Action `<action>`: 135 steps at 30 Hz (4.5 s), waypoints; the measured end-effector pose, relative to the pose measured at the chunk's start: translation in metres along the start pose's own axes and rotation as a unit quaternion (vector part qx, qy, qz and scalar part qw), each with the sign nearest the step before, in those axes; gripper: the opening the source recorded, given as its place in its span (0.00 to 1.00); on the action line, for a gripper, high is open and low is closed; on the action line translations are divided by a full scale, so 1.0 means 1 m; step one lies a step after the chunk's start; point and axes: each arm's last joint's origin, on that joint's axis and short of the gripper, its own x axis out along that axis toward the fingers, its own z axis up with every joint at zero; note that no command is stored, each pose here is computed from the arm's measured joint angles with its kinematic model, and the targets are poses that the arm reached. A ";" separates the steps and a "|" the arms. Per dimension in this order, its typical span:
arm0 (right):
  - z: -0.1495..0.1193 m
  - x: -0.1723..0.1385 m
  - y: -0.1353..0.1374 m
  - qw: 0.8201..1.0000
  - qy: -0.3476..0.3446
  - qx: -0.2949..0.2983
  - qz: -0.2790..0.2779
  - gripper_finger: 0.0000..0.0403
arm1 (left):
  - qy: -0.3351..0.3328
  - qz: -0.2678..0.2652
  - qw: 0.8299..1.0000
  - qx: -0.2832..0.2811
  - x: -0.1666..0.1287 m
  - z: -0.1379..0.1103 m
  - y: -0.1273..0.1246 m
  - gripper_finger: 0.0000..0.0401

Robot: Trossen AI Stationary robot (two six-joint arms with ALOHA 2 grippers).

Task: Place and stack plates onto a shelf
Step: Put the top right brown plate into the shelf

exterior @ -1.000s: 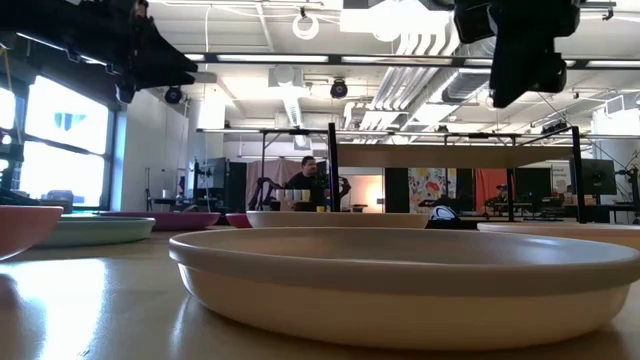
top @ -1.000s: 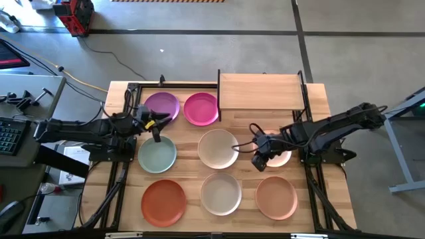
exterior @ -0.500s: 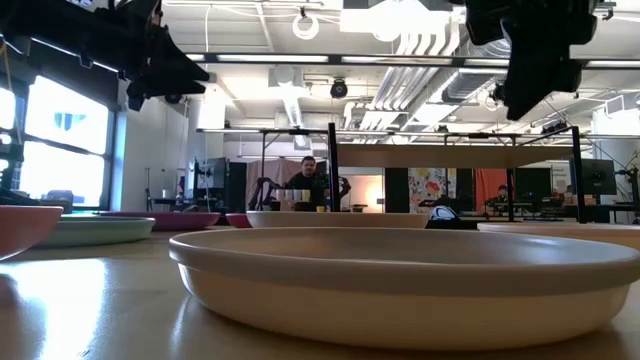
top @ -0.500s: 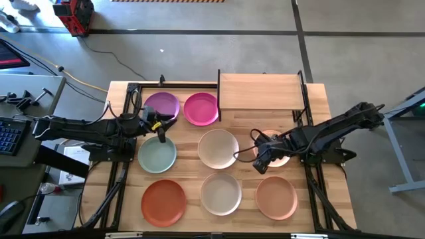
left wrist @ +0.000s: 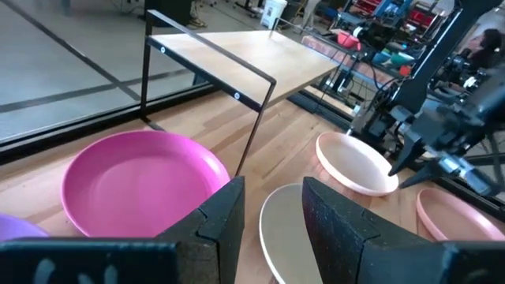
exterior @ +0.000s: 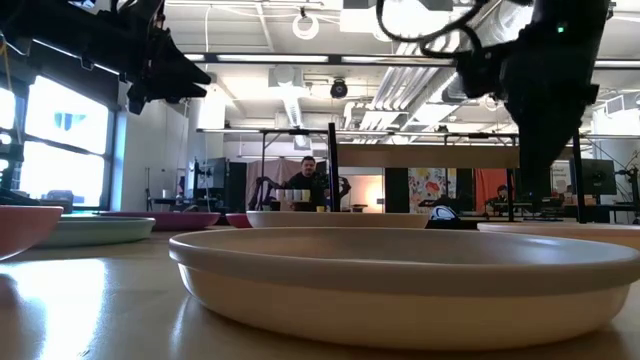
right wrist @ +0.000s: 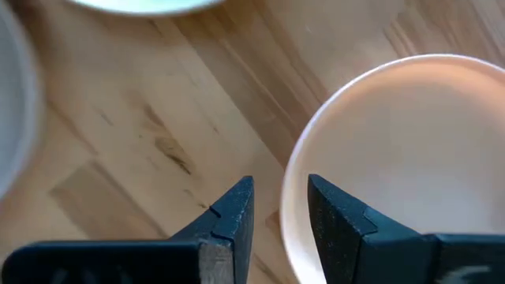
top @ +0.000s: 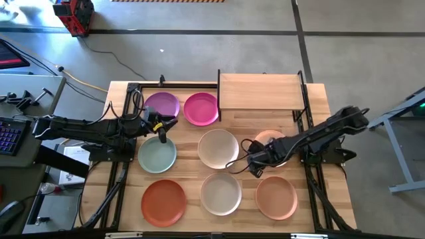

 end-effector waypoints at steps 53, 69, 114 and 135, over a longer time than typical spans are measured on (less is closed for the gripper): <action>-0.006 0.047 0.010 0.995 0.065 -0.008 -0.079 0.00 | 0.000 0.002 1.000 0.024 0.000 0.000 0.000 0.29; -0.009 0.042 0.014 0.995 0.077 -0.015 -0.065 0.00 | 0.000 0.002 1.000 0.023 0.000 0.000 0.000 0.29; 0.007 -0.087 0.048 0.990 0.030 -0.077 -0.116 0.00 | -0.001 0.002 1.000 0.031 0.000 0.000 0.000 0.29; 0.039 -0.128 0.029 0.980 -0.068 -0.128 -0.134 0.00 | 0.000 0.004 0.999 0.031 0.000 0.000 0.000 0.29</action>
